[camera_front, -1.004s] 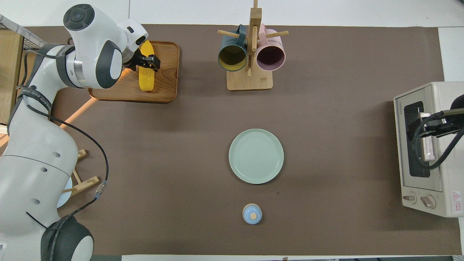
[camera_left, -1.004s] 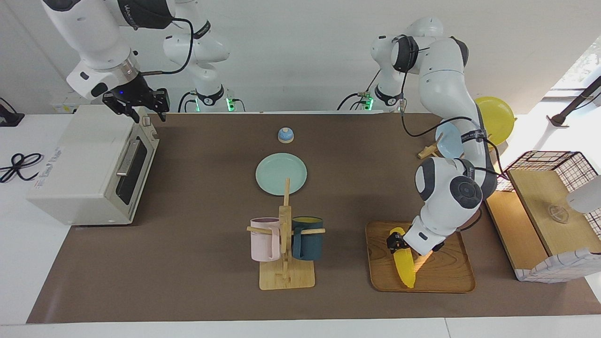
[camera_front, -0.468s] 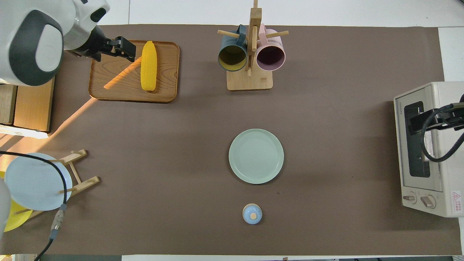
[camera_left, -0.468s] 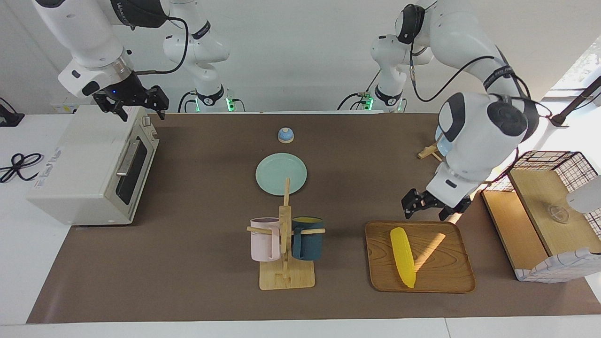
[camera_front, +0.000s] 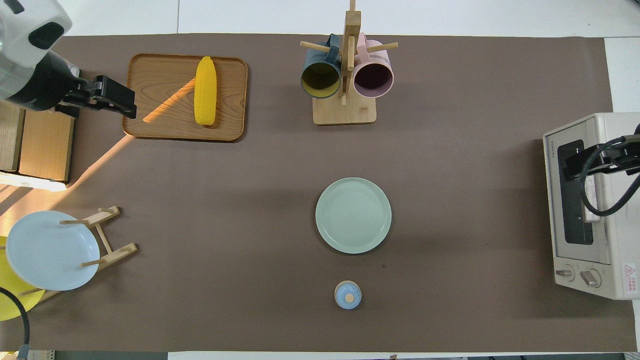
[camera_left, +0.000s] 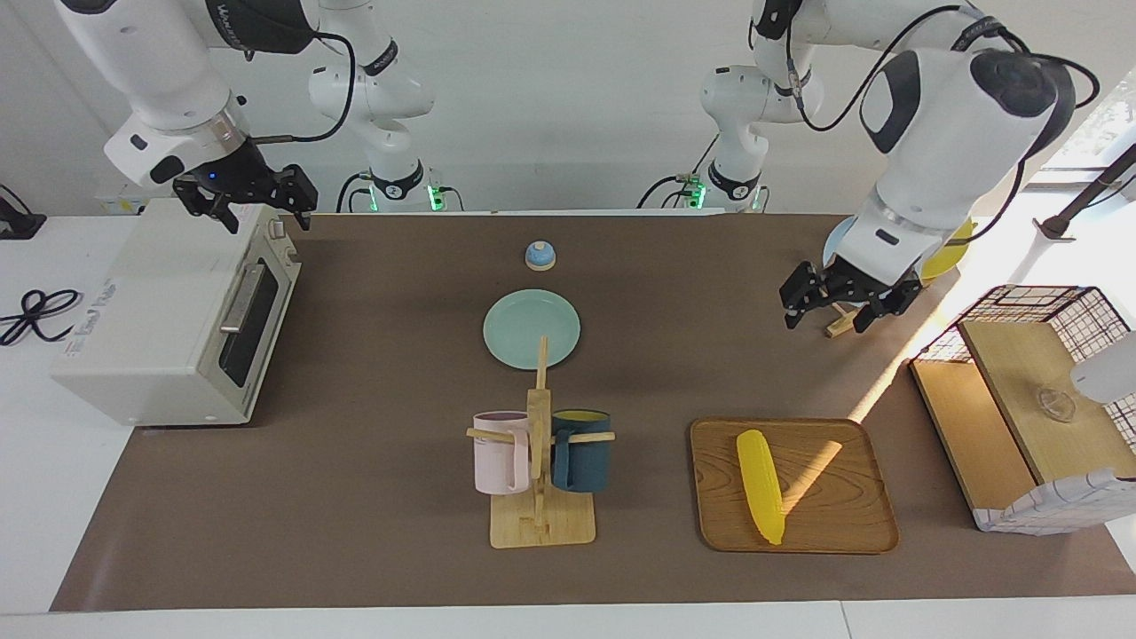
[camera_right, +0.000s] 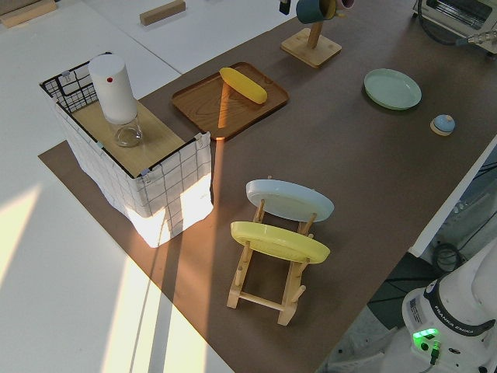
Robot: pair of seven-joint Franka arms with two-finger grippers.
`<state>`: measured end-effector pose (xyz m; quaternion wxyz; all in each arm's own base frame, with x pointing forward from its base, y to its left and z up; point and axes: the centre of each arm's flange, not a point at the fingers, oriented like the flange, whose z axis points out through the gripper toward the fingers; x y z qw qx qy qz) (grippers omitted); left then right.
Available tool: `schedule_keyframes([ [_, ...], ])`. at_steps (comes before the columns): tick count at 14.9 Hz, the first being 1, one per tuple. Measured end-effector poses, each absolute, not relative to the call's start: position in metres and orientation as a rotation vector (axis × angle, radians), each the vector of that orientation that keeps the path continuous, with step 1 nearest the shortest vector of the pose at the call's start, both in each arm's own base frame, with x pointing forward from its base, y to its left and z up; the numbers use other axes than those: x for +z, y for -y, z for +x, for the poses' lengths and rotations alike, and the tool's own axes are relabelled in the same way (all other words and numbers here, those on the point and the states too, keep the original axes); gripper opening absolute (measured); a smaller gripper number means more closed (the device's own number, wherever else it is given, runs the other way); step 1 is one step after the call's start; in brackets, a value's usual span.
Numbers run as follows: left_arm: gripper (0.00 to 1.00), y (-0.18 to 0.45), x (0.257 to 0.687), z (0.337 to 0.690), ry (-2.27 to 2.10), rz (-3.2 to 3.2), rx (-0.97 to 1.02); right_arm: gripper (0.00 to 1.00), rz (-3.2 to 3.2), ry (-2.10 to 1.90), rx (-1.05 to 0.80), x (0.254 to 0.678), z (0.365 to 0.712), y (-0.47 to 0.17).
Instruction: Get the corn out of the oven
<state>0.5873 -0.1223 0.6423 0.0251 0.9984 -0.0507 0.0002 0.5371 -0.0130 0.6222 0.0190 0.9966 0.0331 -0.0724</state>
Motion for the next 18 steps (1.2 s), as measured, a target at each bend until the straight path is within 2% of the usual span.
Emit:
schedule_keyframes([
  [7,1.0,0.096,0.618,0.531,0.112,3.102,-0.136,1.0,3.094,-0.097,-0.226,0.622,0.537,0.015],
  [18,1.0,0.089,0.621,0.533,0.095,3.107,-0.078,1.0,3.094,-0.096,-0.226,0.622,0.537,0.015],
])
